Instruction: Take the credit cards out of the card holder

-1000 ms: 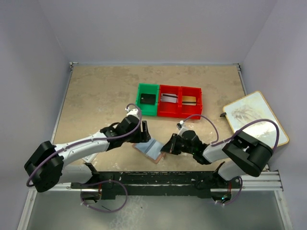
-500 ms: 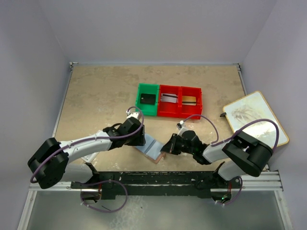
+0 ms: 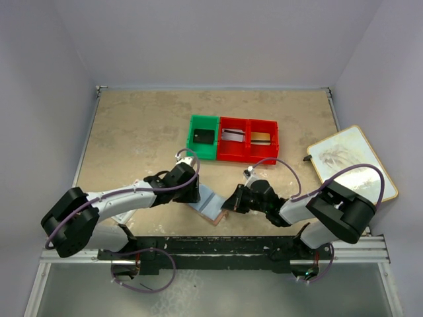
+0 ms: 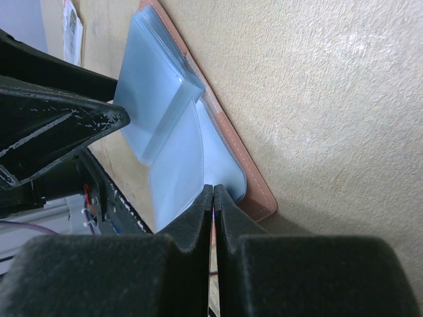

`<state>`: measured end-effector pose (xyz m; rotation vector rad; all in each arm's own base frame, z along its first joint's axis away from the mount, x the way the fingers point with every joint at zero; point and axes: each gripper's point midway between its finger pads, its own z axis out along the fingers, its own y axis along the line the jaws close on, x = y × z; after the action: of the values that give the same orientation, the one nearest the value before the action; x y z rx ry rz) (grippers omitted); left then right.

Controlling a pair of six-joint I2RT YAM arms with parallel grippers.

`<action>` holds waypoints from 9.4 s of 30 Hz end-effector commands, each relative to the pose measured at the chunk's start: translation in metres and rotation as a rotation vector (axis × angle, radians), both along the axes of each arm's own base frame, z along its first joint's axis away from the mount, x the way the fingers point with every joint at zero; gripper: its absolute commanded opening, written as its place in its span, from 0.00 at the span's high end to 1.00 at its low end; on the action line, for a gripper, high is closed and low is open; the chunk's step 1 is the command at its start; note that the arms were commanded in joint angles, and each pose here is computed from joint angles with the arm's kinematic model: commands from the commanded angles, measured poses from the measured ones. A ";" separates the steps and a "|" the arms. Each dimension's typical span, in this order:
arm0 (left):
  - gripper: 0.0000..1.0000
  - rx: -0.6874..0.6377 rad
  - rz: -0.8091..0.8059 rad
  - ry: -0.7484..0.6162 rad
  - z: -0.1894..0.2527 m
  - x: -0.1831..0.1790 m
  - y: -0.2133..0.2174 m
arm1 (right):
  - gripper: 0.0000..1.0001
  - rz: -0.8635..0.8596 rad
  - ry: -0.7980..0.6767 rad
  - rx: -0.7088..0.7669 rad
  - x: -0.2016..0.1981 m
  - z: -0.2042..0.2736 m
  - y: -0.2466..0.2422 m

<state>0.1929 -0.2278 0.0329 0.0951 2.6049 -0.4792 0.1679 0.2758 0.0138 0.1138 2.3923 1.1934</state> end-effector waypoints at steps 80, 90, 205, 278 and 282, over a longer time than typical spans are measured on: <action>0.59 -0.007 0.044 -0.055 -0.005 -0.006 -0.002 | 0.68 0.020 -0.013 -0.004 0.008 0.020 0.011; 0.71 -0.059 0.079 -0.007 -0.011 -0.016 -0.003 | 0.67 -0.133 0.029 0.008 0.018 0.023 -0.002; 0.78 -0.125 0.136 -0.009 -0.006 -0.025 -0.002 | 0.60 -0.067 0.090 -0.180 -0.005 0.007 0.001; 0.79 -0.113 0.147 -0.006 -0.014 -0.026 0.002 | 0.38 0.110 -0.150 -0.171 0.025 0.084 0.052; 0.78 -0.112 0.155 -0.007 -0.017 -0.027 0.004 | 0.38 0.129 -0.144 -0.162 0.022 0.083 0.054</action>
<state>0.1690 -0.2256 0.0223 -0.1360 2.5501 -0.5638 0.1857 0.3082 0.0630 -0.1206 2.4869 0.8887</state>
